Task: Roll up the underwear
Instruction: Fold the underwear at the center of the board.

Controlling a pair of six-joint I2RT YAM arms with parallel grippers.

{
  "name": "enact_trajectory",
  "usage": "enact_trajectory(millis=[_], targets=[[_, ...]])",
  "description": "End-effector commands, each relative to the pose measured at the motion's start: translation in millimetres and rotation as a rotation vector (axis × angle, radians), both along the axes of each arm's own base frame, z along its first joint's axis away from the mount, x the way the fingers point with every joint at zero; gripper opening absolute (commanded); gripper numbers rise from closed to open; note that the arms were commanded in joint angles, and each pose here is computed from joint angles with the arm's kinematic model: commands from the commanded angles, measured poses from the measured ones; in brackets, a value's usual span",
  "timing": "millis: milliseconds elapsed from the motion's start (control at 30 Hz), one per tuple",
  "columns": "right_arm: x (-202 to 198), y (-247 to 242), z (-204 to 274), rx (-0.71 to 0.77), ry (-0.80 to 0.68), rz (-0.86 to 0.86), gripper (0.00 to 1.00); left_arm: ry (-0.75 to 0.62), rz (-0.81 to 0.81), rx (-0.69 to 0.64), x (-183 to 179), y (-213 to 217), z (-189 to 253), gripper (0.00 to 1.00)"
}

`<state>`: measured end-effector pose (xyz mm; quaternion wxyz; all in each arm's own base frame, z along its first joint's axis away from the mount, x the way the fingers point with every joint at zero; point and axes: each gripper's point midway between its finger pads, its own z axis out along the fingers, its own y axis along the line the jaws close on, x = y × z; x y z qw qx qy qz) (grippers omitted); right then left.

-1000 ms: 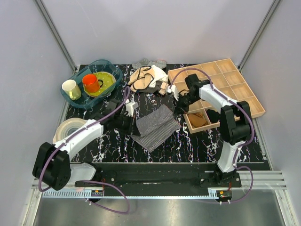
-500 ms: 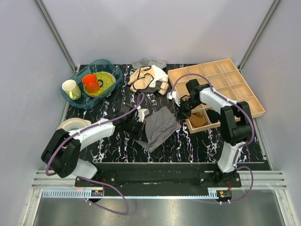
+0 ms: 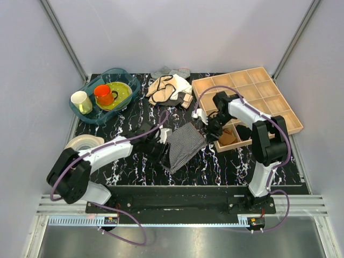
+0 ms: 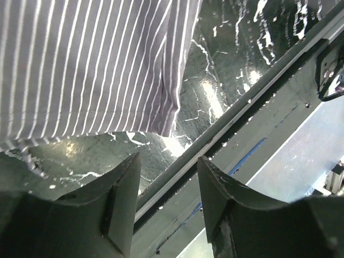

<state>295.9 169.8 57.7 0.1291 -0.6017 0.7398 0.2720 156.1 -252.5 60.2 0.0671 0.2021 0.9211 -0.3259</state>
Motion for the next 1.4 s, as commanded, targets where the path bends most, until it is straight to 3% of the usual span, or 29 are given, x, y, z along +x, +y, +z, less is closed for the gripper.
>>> enact_trajectory(millis=[0,67,133,200,267,300,333,400,467,533,700,1000,1200,1367], targets=[[-6,3,45,0.056,-0.038,0.063,0.42,-0.229,0.019,-0.043,30,-2,57,0.5],[-9,7,53,0.104,-0.076,0.133,0.42,-0.308,0.04,-0.049,41,-1,67,0.52],[-21,15,56,0.2,-0.133,0.274,0.43,-0.429,0.098,-0.071,62,-2,87,0.62],[-28,21,59,0.302,-0.279,0.483,0.53,-0.545,0.133,-0.113,71,1,96,0.99],[-38,24,48,0.338,-0.328,0.561,0.66,-0.727,0.208,-0.231,88,0,133,0.99],[-28,28,45,0.335,-0.397,0.591,0.71,-0.731,0.258,-0.227,90,6,123,0.99],[-26,29,40,0.323,-0.413,0.608,0.72,-0.788,0.306,-0.266,98,7,134,0.99],[-14,35,30,0.277,-0.476,0.666,0.71,-0.84,0.215,-0.337,89,0,139,0.99],[-8,36,18,0.229,-0.505,0.696,0.69,-0.84,0.073,-0.407,71,-14,136,0.81],[-1,38,5,0.204,-0.541,0.723,0.66,-0.867,-0.055,-0.332,57,-21,115,0.73],[6,35,-23,0.134,-0.546,0.762,0.61,-1.031,-0.35,-0.178,21,-35,67,0.73],[-1,18,-58,0.048,-0.504,0.802,0.49,-1.147,-0.487,-0.057,20,-49,29,0.73],[-6,19,-58,0.06,-0.485,0.768,0.37,-1.125,-0.561,0.017,18,-56,2,0.73],[-10,19,-56,0.065,-0.473,0.752,0.29,-1.091,-0.583,0.109,17,-50,-15,0.62]])
